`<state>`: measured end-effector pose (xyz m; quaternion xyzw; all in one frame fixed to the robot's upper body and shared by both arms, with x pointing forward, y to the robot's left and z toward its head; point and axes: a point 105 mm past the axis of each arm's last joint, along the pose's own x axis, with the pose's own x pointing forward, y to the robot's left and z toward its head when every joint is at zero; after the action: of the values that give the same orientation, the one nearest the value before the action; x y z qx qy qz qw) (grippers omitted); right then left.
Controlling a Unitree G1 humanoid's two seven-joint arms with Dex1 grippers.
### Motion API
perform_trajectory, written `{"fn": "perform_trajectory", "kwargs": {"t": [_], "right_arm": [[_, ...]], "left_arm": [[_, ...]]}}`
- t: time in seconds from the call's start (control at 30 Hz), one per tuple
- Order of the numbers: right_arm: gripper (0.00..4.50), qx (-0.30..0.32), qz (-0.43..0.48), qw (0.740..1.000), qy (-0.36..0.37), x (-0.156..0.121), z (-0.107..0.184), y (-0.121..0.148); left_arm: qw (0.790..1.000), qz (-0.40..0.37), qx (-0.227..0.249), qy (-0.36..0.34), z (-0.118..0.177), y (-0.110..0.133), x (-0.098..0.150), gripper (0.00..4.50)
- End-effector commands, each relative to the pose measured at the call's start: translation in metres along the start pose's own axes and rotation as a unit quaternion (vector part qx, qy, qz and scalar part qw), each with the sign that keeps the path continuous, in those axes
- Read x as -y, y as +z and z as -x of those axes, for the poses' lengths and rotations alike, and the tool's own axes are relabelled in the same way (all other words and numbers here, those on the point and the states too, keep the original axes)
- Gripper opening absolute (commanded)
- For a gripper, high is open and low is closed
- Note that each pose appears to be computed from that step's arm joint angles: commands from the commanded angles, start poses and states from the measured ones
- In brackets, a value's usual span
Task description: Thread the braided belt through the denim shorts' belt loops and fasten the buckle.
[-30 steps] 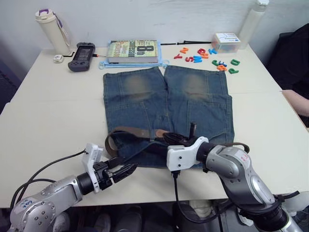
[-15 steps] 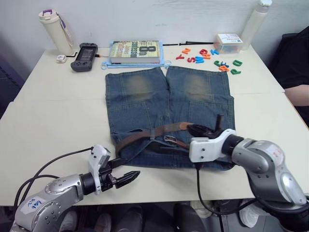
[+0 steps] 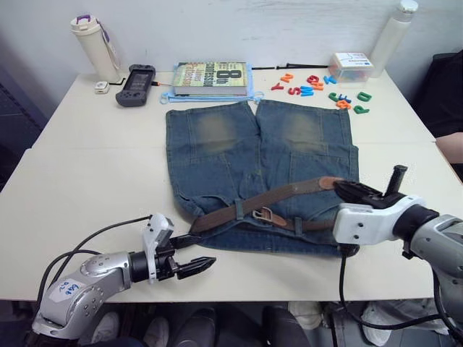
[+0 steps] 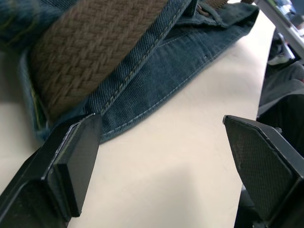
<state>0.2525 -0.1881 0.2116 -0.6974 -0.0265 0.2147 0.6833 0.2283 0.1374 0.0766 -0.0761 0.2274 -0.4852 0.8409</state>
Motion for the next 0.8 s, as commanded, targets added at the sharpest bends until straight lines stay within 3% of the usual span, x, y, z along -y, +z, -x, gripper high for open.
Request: {"fn": "perform_trajectory", "kwargs": {"t": [0.03,0.27,0.53,0.67,0.8], "right_arm": [[0.02,-0.017,0.001,0.999,-0.048,0.018,0.009,-0.002],[0.02,0.031,-0.006,0.999,-0.040,0.008,0.000,0.019],[0.02,0.072,0.007,0.996,-0.056,0.016,-0.013,0.035],[0.02,0.111,0.016,0.992,-0.059,0.017,-0.024,0.053],[0.02,0.157,0.042,0.986,-0.044,0.014,-0.037,0.075]], "left_arm": [[0.998,0.033,-0.030,0.043,0.012,-0.021,-0.022,4.50],[0.999,0.031,0.040,0.001,0.027,0.018,-0.012,4.50],[0.991,0.005,0.101,-0.083,0.052,0.102,0.001,4.50],[0.985,-0.018,0.158,-0.071,0.028,0.139,-0.008,4.50],[0.982,-0.079,0.166,-0.036,-0.012,0.152,-0.010,4.50]]}}
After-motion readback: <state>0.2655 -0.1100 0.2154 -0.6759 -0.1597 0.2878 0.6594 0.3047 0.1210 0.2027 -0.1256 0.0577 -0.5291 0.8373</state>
